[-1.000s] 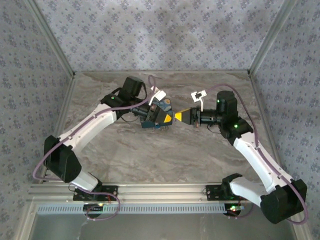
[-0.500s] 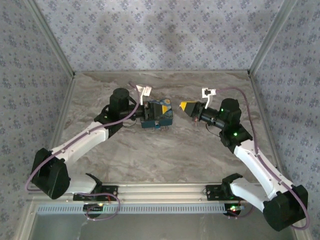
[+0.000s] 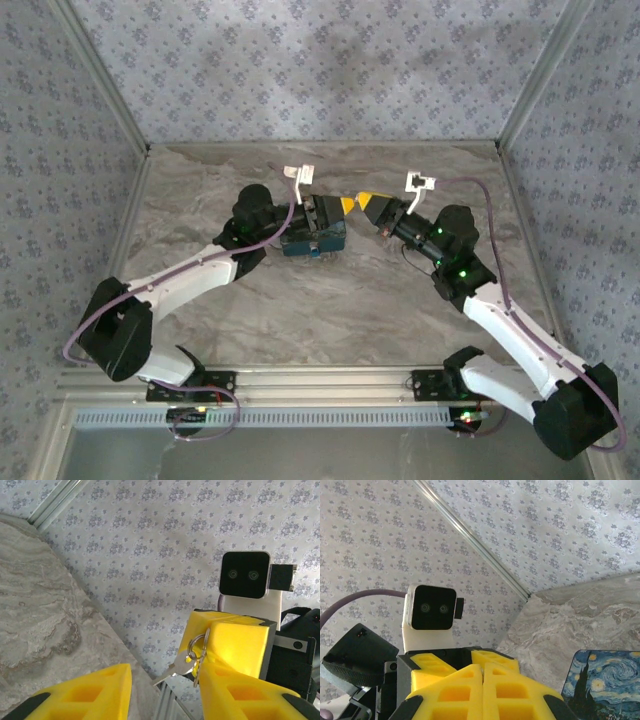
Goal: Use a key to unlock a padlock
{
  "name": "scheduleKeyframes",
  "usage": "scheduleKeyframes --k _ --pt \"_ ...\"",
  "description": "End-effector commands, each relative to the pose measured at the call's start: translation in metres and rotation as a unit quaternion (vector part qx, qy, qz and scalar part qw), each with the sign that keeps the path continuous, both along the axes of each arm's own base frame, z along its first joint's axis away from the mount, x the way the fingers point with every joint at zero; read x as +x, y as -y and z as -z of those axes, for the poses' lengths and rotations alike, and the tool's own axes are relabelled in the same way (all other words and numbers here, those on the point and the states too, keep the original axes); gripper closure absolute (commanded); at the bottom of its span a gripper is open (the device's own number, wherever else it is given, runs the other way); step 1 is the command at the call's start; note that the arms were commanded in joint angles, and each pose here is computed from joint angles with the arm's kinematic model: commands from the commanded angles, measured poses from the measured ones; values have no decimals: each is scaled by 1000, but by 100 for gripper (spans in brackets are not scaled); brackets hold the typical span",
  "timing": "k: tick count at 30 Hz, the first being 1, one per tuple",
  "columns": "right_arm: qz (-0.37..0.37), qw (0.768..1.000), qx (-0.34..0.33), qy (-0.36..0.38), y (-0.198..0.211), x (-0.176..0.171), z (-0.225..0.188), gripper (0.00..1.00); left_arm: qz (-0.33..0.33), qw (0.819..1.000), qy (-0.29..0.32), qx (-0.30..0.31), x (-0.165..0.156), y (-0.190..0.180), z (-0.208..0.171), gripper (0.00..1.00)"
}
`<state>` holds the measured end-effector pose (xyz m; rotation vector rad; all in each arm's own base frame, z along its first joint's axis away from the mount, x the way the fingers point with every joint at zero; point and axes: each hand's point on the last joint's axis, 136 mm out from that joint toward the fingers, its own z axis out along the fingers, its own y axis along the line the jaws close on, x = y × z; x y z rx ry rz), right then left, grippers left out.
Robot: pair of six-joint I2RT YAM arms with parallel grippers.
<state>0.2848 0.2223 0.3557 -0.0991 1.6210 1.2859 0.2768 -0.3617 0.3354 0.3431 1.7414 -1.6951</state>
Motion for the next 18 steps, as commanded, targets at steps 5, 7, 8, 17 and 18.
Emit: scheduleKeyframes --k 5,7,8,17,18 --pt "1 1000 27 13 0 -3 -11 100 16 997 52 -51 -9 5 -50 70" --pt "3 1000 29 12 0 -3 -10 100 25 997 55 -53 -13 9 -53 70" --pt "2 999 29 12 0 -3 -11 100 30 997 57 -53 -14 10 -54 72" --pt "9 999 34 13 3 -3 -11 100 43 996 63 -50 -19 15 -58 88" --pt "10 999 35 14 4 -2 -11 100 44 996 63 -50 -19 16 -58 88"
